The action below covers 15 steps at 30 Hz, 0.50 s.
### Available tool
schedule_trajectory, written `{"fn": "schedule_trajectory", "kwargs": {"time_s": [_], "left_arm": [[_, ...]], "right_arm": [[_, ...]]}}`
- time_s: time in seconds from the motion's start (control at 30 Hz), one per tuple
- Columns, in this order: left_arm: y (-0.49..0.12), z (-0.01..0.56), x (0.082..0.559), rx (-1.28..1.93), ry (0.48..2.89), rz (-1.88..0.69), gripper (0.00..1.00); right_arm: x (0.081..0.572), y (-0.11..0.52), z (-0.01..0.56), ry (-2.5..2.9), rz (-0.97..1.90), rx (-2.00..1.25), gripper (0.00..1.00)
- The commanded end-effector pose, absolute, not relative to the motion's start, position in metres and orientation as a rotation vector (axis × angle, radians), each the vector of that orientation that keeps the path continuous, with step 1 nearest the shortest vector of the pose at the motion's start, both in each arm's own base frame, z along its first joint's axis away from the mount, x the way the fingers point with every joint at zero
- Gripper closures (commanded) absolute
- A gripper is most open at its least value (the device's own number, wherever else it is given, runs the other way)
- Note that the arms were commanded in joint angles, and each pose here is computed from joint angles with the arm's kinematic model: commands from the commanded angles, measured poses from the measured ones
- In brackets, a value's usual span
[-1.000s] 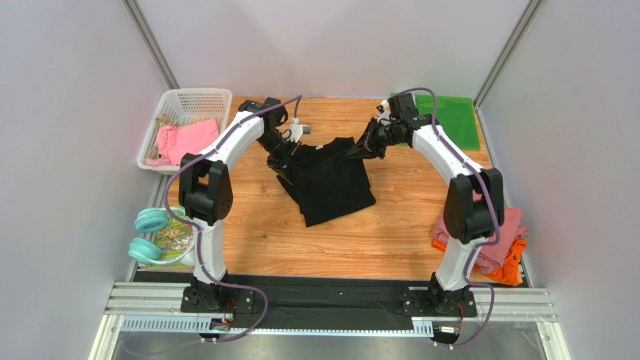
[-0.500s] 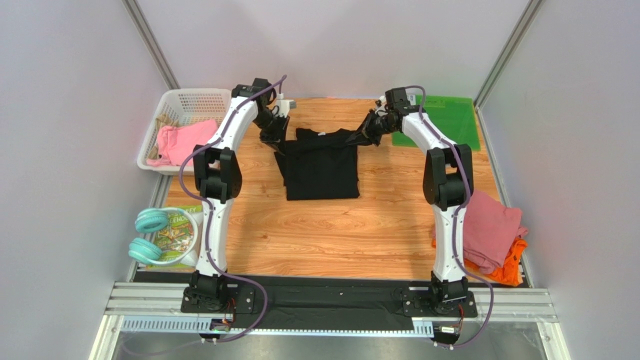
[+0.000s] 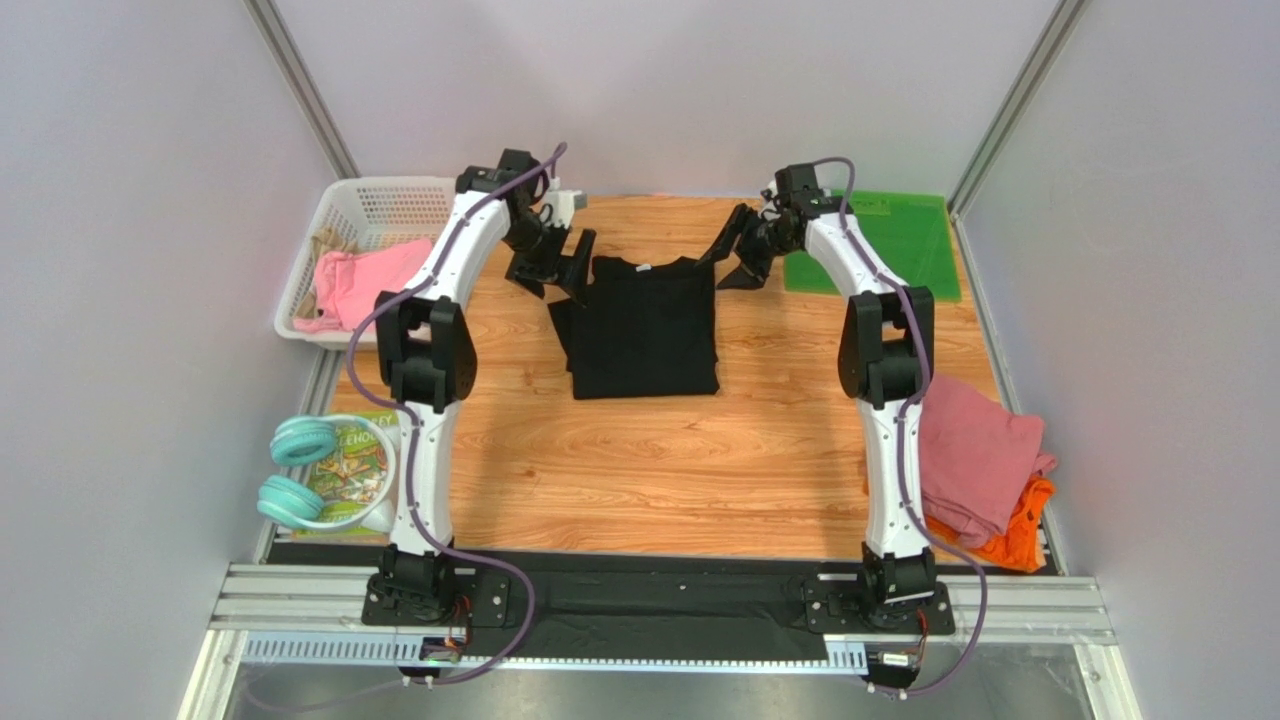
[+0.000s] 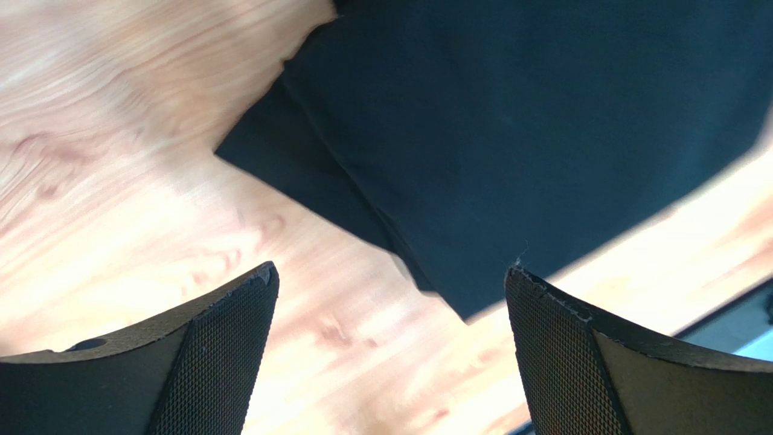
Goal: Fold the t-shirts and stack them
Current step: Fold the long partially folded tshirt into a neat square
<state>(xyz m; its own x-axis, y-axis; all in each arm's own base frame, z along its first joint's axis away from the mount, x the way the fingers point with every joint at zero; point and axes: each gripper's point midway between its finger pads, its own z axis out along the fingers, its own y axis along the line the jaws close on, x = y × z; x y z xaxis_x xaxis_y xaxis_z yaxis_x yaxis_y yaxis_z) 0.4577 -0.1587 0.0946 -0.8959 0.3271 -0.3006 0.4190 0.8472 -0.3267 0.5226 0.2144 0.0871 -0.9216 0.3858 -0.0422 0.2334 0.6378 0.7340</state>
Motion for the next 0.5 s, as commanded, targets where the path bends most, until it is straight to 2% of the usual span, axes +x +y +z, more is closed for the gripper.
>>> {"fn": "schedule_trajectory", "kwargs": {"time_s": [0.0, 0.03, 0.1, 0.23, 0.33, 0.47], "left_arm": [[-0.179, 0.207, 0.434, 0.598, 2.527, -0.753, 0.00], [-0.180, 0.232, 0.423, 0.617, 2.468, -0.764, 0.00], [-0.182, 0.243, 0.409, 0.628, 2.430, -0.812, 0.00], [-0.169, 0.296, 0.393, 0.552, 2.288, -0.864, 0.00], [-0.163, 0.311, 0.389, 0.502, 2.262, -0.896, 0.00], [-0.164, 0.305, 0.379, 0.516, 2.292, -0.942, 0.00]], "right_arm": [[0.525, 0.191, 0.159, 2.556, 0.937, 0.376, 0.40], [0.521, 0.192, 0.165, 2.551, 0.915, 0.340, 0.40], [0.506, 0.213, 0.189, 2.527, 0.975, 0.235, 0.42], [0.473, 0.276, 0.215, 2.511, 1.249, -0.001, 0.44], [0.460, 0.318, 0.218, 2.486, 1.492, -0.139, 0.45], [0.471, 0.342, 0.175, 2.523, 1.747, -0.021, 0.46]]}}
